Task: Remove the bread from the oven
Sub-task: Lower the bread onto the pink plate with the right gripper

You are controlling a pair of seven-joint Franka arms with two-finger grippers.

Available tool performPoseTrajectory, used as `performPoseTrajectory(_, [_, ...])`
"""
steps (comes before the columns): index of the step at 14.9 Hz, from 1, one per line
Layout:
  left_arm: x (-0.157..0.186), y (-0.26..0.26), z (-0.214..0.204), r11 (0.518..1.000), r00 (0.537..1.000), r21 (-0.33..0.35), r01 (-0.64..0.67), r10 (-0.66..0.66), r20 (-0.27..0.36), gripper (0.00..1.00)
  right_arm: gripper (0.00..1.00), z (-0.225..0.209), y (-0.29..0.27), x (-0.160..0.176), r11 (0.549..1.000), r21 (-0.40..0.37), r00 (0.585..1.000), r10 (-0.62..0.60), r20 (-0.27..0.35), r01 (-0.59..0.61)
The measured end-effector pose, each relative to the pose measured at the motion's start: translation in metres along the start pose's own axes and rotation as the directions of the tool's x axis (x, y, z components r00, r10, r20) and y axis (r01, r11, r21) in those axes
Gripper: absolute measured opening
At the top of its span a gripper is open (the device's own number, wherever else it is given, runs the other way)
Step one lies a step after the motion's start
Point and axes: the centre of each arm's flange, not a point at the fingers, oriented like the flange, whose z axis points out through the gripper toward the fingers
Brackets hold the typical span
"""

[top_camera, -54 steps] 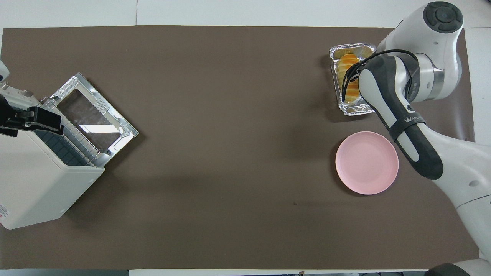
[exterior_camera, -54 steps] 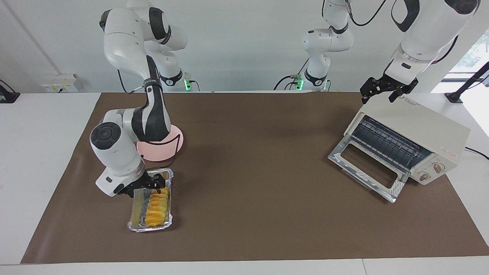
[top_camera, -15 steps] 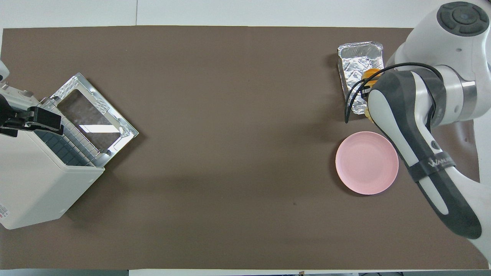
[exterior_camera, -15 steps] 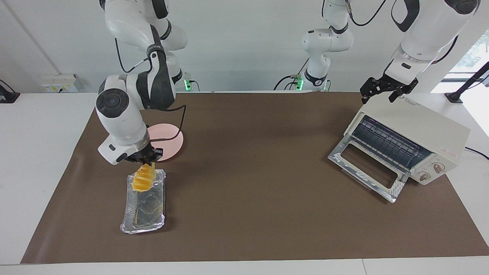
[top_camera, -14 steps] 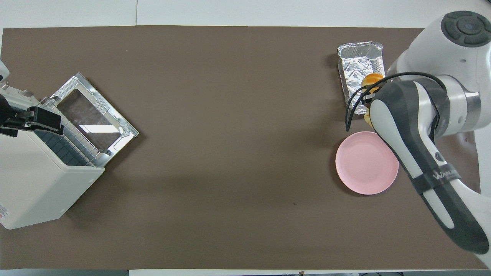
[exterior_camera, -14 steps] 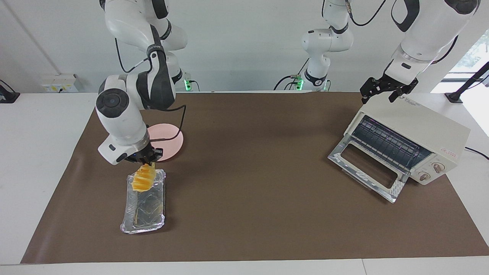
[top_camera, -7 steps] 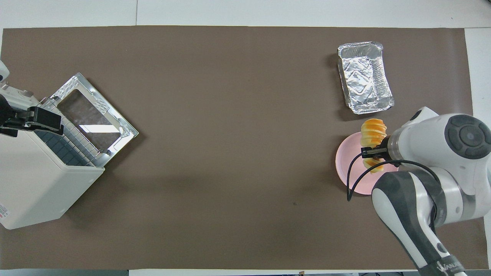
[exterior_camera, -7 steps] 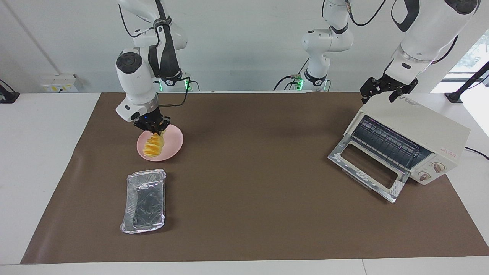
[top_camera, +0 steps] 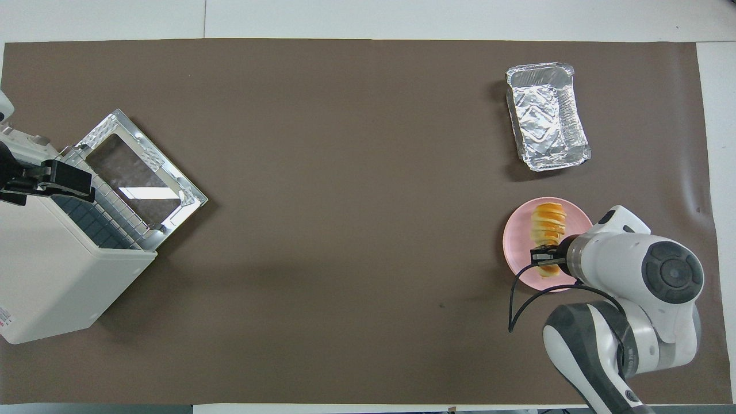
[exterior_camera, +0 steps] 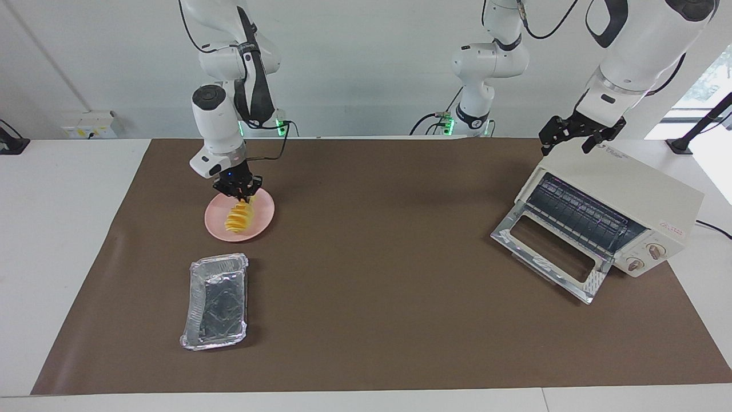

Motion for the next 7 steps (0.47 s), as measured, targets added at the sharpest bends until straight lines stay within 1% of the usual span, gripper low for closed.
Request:
performPoseTrajectory(3, [0.0000, 0.0000, 0.0000, 1.000, 1.000, 0.000, 0.000, 0.000, 0.000, 1.00, 0.11, 0.0067, -0.0002, 0.0000, 1.000, 0.001, 1.000, 0.000, 0.006, 0.000])
performPoseTrajectory(4, [0.0000, 0.0000, 0.0000, 1.000, 1.000, 0.000, 0.000, 0.000, 0.000, 1.00, 0.16, 0.0074, -0.0001, -0.0001, 1.000, 0.001, 1.000, 0.000, 0.008, 0.000])
performPoseTrajectory(5, [0.0000, 0.0000, 0.0000, 1.000, 1.000, 0.000, 0.000, 0.000, 0.000, 1.00, 0.27, 0.0074, -0.0001, 0.0000, 1.000, 0.001, 1.000, 0.000, 0.008, 0.000])
performPoseTrajectory(7, [0.0000, 0.0000, 0.0000, 1.000, 1.000, 0.000, 0.000, 0.000, 0.000, 1.00, 0.47, 0.0055, -0.0001, 0.0018, 1.000, 0.001, 1.000, 0.000, 0.003, 0.000])
